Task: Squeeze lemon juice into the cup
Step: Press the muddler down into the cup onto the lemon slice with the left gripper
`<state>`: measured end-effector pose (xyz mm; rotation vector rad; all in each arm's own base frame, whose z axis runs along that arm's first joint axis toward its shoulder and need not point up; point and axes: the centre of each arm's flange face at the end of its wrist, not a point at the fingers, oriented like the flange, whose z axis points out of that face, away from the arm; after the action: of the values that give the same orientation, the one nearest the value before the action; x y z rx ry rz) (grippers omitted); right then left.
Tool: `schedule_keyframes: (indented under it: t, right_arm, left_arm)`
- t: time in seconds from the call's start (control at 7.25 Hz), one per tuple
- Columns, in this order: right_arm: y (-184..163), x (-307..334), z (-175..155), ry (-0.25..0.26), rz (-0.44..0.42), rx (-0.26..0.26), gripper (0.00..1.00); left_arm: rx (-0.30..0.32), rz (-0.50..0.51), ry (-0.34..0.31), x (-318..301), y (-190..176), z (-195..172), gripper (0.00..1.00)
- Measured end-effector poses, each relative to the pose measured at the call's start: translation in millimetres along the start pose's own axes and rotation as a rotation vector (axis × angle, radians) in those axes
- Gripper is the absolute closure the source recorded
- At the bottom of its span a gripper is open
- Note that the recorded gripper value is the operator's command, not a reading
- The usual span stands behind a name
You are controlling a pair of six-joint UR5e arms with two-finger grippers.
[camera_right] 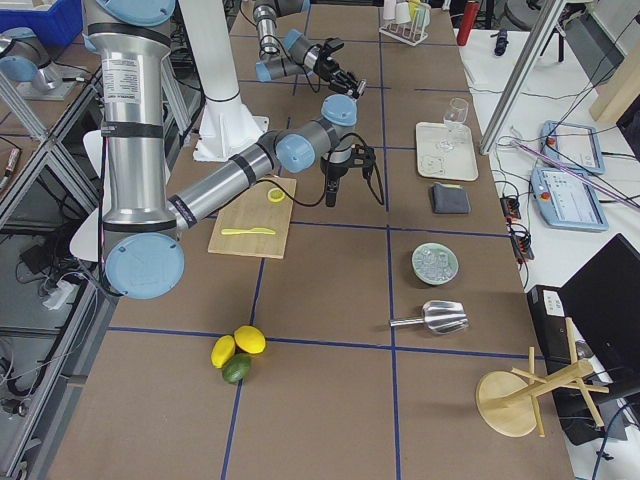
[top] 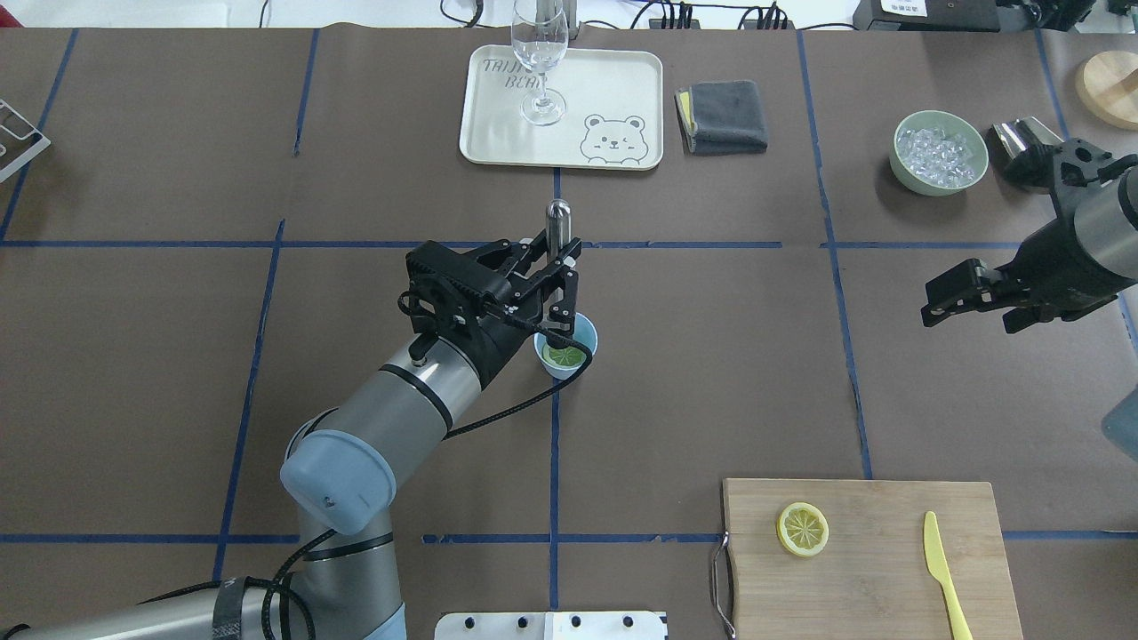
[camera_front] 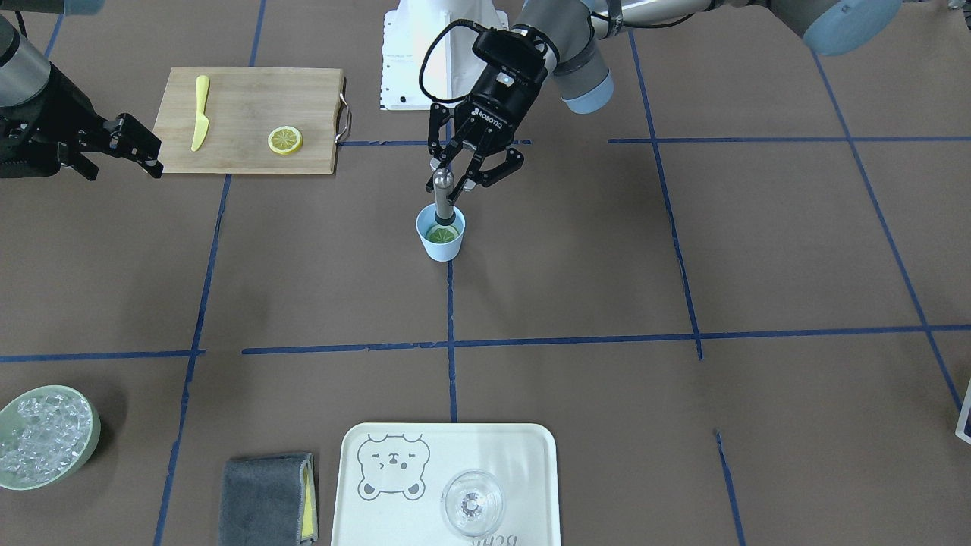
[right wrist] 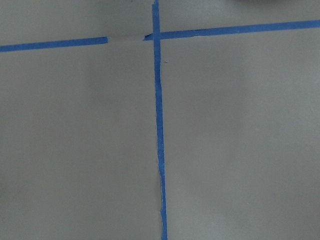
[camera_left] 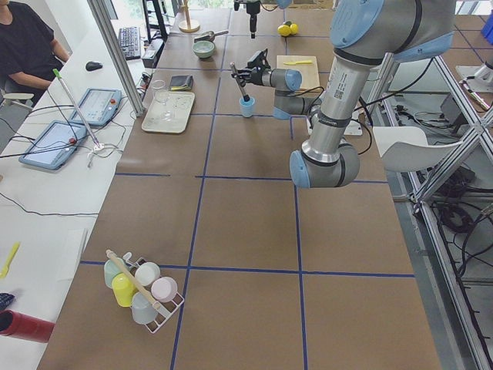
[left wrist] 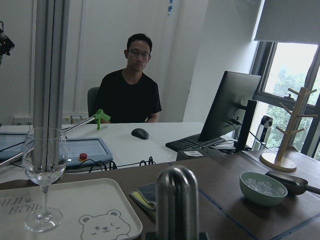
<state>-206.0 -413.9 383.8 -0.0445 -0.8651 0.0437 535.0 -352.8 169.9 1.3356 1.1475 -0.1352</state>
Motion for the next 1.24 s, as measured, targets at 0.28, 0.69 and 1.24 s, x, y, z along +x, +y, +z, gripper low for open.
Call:
schedule_keyframes:
  t: [0.28,0.69,1.24]
  right_arm:
    - [0,1,1,0.001,0.002,-0.003,0.00]
    - [-1,1,2,0.002,0.004,-0.005,0.00]
    - [-1,2,2,0.002,0.003,-0.004,0.00]
  left_arm:
    - [-0.028,0.014,-0.004,8,21,4,1.00]
    - [-0.060,0.031,-0.008,13,43,8,1.00]
    - [-0.050,0.031,0.006,24,35,8,1.00]
